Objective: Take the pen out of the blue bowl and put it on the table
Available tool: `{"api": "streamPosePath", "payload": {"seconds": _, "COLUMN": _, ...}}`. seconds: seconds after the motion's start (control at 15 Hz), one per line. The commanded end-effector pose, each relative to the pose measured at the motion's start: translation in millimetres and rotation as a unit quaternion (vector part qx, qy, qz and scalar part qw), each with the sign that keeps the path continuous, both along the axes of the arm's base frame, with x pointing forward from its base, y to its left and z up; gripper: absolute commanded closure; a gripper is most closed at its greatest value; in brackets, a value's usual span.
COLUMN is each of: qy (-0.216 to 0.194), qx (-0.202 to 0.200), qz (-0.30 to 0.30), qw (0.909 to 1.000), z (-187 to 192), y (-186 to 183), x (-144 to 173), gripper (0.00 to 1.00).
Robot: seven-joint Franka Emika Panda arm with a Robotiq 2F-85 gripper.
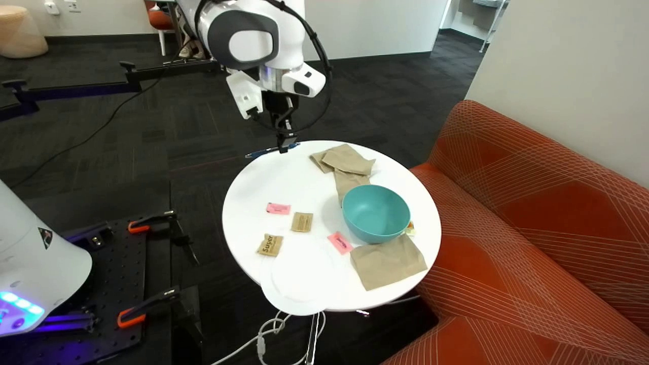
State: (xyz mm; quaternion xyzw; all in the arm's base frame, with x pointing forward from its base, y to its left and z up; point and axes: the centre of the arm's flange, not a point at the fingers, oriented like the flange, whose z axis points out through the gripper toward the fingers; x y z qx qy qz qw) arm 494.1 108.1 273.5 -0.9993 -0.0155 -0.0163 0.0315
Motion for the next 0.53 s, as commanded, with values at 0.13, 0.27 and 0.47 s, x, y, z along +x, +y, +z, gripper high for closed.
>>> {"api": "streamPosePath", "payload": {"seconds": 0.13, "qy": -0.021, "qx": -0.008, "qz": 0.018, "qw": 0.9996, "z": -54.8, "y": 19.6, "x": -11.8, "gripper": 0.97}}
{"api": "streamPosePath", "payload": {"seconds": 0.27, "qy": -0.027, "qx": -0.014, "qz": 0.027, "qw": 0.9992, "z": -75.4, "y": 24.4, "x": -8.9, "gripper": 0.97}}
{"api": "streamPosePath", "payload": {"seconds": 0.47, "qy": -0.029, "qx": -0.024, "qz": 0.032, "qw": 0.9988, "z": -99.5, "y": 26.4, "x": -4.8, "gripper": 0.97}}
